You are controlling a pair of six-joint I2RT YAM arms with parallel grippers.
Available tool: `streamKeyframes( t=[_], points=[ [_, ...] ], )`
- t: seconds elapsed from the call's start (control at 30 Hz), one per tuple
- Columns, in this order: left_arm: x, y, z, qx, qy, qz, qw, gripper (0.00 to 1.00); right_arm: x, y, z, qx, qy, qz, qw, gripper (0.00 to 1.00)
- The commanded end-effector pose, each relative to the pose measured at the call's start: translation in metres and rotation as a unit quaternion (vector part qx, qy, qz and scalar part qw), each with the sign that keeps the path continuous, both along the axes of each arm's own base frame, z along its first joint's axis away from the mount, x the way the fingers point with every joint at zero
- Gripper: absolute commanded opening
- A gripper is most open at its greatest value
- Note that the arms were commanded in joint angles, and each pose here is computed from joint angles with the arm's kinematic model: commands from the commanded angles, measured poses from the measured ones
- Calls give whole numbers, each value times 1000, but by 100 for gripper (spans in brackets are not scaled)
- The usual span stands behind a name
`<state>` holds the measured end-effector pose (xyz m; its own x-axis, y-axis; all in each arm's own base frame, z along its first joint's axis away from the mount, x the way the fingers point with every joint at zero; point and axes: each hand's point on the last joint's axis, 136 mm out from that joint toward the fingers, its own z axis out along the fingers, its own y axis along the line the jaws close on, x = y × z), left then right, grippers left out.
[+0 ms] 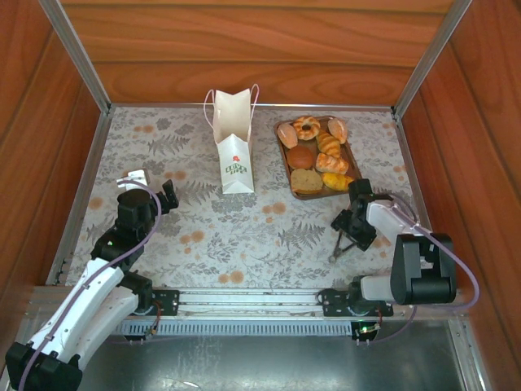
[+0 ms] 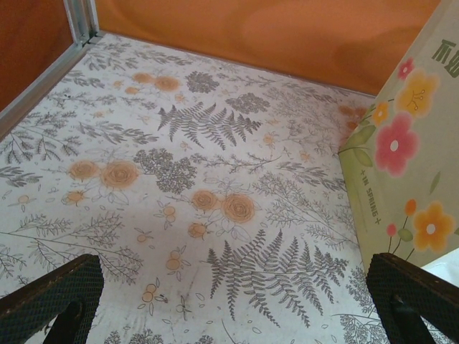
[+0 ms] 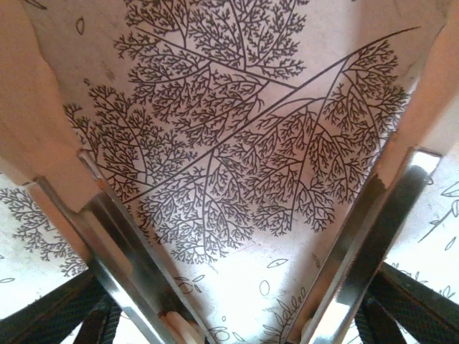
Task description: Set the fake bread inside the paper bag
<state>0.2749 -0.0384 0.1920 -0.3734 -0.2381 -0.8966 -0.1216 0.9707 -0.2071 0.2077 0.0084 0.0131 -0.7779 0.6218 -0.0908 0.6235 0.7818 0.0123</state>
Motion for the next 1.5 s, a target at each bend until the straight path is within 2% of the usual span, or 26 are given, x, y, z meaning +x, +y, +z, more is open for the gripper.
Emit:
streamKeyframes(
  t=[0.0, 0.13, 0.37, 0.5, 1.0, 1.47],
  points=[
    [2, 0, -1, 5, -3, -4, 1000, 100, 0, 1, -3, 0, 11, -1, 1000, 81],
    [2, 0, -1, 5, -4, -5, 1000, 100, 0, 1, -3, 0, 12, 0, 1000, 78],
    [2, 2, -4, 10, -1, -1, 1000, 100, 1, 2, 7, 1, -3, 12, 1000, 61],
    [3, 1, -3, 7, -2, -3, 1000, 100, -1, -1, 22, -6, -22, 20, 1000, 56],
    [5, -8, 2, -27, -4, -24, 999, 100, 0, -2, 90, -10, -126, 54, 990, 54],
    [-11, -19, 40, -123, -42, -45, 991, 100, 10, 6, 171, -7, -228, 123, 966, 54]
  ],
)
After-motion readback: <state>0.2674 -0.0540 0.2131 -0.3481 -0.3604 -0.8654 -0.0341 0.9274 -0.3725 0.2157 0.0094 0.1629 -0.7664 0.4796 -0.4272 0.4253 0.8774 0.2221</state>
